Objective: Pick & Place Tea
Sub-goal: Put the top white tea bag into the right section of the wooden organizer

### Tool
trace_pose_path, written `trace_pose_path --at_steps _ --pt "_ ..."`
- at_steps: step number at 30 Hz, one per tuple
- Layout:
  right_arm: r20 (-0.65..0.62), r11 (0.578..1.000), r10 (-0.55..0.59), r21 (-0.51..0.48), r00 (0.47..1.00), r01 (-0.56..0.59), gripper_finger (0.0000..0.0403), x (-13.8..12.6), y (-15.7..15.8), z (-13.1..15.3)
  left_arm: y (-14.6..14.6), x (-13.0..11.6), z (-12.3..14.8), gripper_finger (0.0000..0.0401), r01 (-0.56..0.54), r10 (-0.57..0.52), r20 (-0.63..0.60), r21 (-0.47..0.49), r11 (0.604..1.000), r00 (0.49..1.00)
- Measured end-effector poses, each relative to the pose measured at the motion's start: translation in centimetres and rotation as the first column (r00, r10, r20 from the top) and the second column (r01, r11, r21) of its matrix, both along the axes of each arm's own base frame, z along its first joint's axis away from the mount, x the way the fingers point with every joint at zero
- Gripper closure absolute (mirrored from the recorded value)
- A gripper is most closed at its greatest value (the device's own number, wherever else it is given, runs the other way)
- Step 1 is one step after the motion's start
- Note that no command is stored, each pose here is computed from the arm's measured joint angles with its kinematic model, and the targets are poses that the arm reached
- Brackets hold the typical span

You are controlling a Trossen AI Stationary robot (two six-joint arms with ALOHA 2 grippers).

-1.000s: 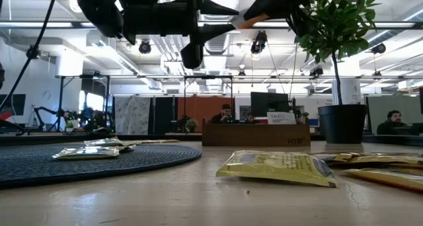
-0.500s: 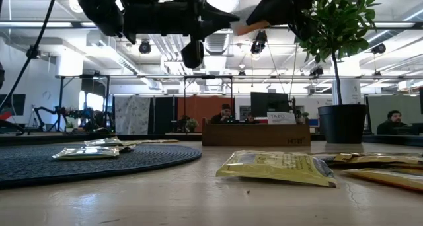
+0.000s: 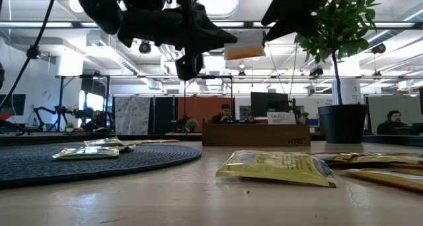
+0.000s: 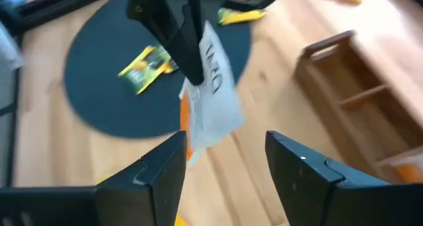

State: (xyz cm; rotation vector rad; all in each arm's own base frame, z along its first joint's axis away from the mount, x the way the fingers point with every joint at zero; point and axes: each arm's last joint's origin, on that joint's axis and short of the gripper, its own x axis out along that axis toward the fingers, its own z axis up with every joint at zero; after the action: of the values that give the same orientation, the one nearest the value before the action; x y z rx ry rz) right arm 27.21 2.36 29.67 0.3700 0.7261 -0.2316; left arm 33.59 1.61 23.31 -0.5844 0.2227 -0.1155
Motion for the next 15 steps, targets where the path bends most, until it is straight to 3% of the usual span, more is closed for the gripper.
trace_pose_path --at_steps 4,8,15 --pt "-0.075 0.997 0.013 0.079 0.997 -0.007 0.0202 0.5 -1.9 0.8 -0.7 0.5 0.4 0.0401 0.0 0.009 -0.067 0.139 0.99 0.998" --pt "-0.122 0.995 0.059 0.092 0.991 -0.048 0.0202 1.1 -3.1 1.7 -1.0 0.9 1.4 0.0401 -0.007 0.029 -0.085 0.249 0.969 0.996" --pt "-0.181 0.975 0.206 0.118 0.962 -0.186 0.021 3.0 -3.4 2.8 -0.8 1.3 2.4 0.0401 -0.026 0.051 -0.062 0.35 0.936 0.997"
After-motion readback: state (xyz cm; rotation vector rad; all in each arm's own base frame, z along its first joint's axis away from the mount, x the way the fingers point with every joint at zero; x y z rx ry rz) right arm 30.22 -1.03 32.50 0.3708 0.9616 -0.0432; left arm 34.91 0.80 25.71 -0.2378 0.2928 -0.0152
